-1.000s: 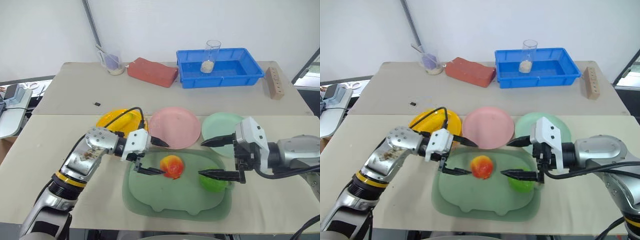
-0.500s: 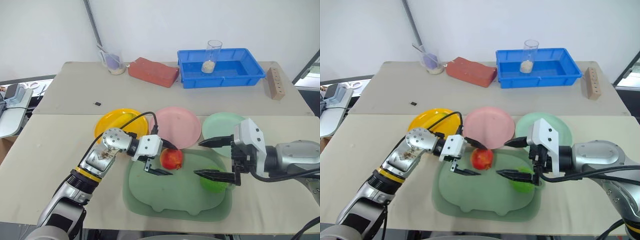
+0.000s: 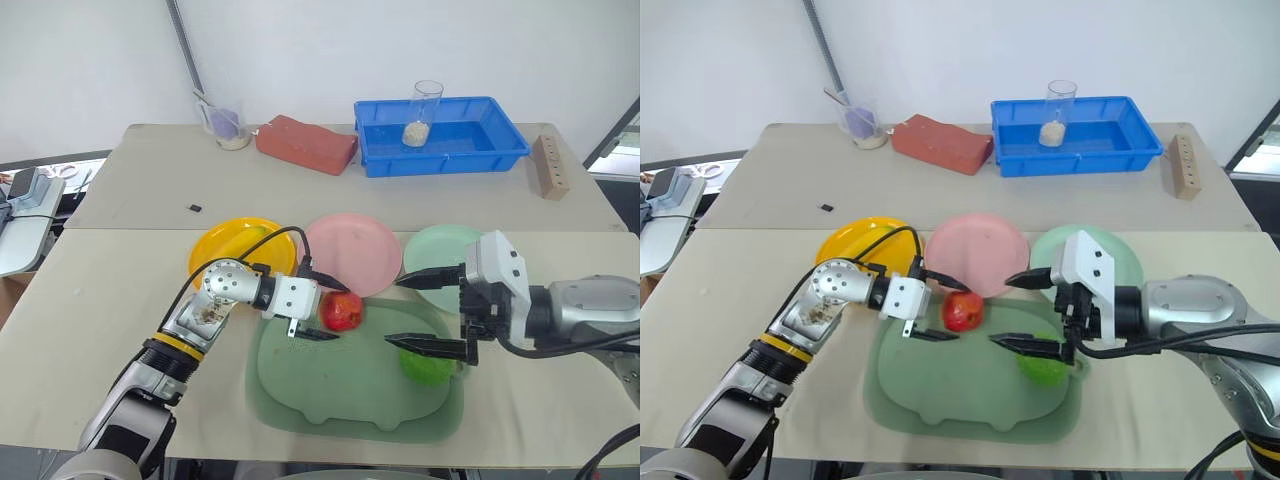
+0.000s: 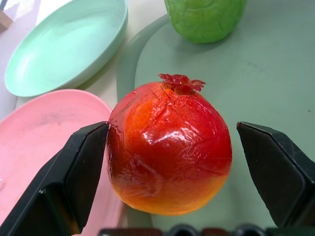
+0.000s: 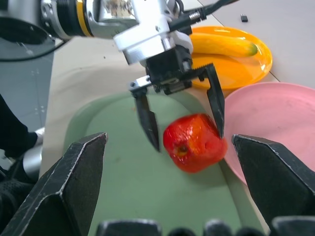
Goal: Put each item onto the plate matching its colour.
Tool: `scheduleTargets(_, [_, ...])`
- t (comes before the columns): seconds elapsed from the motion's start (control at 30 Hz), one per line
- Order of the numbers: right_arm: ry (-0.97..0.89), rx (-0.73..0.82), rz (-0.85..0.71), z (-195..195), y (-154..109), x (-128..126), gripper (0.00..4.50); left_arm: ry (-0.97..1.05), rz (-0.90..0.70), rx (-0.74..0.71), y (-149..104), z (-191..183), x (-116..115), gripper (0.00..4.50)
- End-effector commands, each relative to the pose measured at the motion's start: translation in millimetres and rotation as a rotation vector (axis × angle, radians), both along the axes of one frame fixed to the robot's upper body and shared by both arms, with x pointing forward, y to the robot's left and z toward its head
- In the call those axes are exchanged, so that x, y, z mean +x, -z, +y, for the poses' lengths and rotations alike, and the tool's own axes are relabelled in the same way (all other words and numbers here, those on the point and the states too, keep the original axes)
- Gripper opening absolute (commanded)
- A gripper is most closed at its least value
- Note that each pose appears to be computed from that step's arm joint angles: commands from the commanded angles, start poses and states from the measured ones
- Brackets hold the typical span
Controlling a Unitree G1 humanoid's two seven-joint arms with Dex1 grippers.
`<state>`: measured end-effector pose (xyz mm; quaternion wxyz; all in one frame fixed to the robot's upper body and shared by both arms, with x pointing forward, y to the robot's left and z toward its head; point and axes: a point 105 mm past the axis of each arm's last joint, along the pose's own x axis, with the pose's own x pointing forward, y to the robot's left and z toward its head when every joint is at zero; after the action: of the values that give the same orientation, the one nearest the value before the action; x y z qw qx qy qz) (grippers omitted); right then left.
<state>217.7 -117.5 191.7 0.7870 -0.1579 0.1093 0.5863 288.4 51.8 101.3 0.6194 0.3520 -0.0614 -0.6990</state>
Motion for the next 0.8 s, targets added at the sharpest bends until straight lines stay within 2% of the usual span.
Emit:
scheduleTargets(0.03, [-0.006,0.021,-0.023,2,-8,1,4.50,-0.007,-0.007,0.012,5,1,2,2.92])
scheduleTargets(0.2, [-0.007,0.020,-0.022,3,-8,3,4.50,-0.001,0.048,-0.025,-2,2,-1,2.83])
scheduleTargets(0.33, [-0.007,0.023,-0.026,2,-11,3,4.50,0.002,0.173,-0.107,-31,8,-3,2.83])
scheduleTargets(0.43, [0.010,0.043,-0.046,2,-17,8,4.50,-0.124,0.237,-0.179,-48,16,21,2.83])
scheduleTargets(0.63, [0.100,0.053,-0.111,-1,-20,27,4.50,-0.355,0.244,-0.320,-57,14,69,2.83])
scheduleTargets(0.73, [0.134,0.049,-0.129,-2,-20,35,4.50,-0.436,0.213,-0.325,-50,6,85,2.83])
scheduleTargets(0.8, [0.152,0.044,-0.140,-3,-20,38,4.50,-0.450,0.208,-0.309,-43,3,87,2.83])
